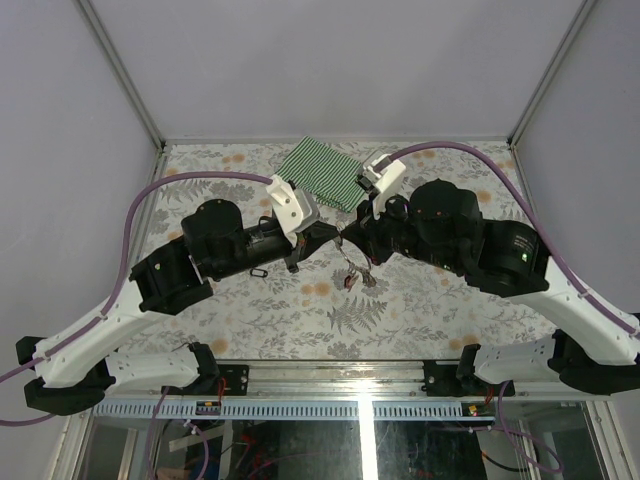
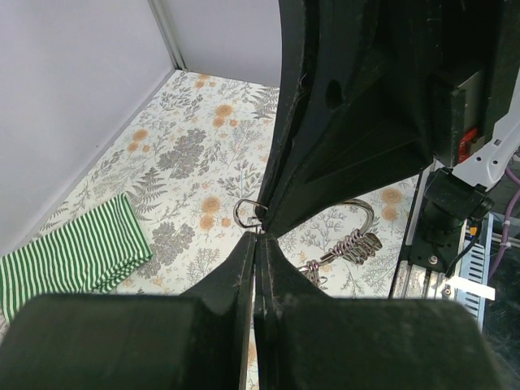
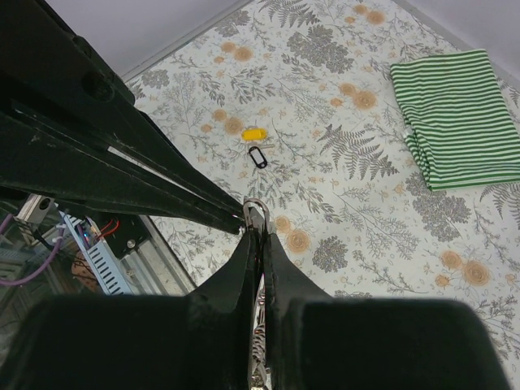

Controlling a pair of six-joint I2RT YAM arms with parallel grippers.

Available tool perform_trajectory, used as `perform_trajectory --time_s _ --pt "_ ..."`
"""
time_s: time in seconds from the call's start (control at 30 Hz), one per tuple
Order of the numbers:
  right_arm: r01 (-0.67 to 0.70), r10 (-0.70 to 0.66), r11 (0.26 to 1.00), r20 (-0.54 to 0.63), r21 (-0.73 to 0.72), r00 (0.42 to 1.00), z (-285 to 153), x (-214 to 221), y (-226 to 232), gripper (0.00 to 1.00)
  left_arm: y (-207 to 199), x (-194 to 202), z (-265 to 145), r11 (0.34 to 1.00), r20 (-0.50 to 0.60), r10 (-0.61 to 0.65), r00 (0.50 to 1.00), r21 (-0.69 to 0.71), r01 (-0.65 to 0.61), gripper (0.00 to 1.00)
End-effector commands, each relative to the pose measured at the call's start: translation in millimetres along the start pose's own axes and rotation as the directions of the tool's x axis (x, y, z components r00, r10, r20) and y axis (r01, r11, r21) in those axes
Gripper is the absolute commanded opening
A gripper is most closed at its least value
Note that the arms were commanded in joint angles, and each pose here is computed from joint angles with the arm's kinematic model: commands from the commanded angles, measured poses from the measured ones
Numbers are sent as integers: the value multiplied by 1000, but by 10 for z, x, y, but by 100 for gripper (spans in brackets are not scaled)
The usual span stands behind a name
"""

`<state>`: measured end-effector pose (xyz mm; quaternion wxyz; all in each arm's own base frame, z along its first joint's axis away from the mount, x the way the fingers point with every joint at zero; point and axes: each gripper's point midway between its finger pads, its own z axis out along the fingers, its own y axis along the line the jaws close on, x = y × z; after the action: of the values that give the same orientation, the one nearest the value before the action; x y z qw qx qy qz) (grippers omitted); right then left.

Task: Put the keys on the keyring

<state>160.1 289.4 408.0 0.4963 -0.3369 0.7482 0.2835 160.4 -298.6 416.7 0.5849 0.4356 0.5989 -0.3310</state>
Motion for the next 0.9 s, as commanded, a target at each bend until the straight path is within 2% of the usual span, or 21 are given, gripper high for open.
perform_trajectory --time_s 0.0,0.37,0.63,0.87 --pt "-17 19 999 39 -52 999 6 -158 124 0 -11 -329 -73 1000 99 26 995 6 -27 0" --pt "-14 14 998 11 -68 1000 36 -104 158 0 -3 -351 -77 999 103 32 994 -1 -32 0" --pt "-12 10 996 -19 -91 1000 43 -50 203 0 99 -427 -146 998 139 38 989 -62 -30 0" --pt "-16 16 995 1 -96 1000 -3 -87 203 0 144 -375 -137 996 123 42 992 -88 -32 0"
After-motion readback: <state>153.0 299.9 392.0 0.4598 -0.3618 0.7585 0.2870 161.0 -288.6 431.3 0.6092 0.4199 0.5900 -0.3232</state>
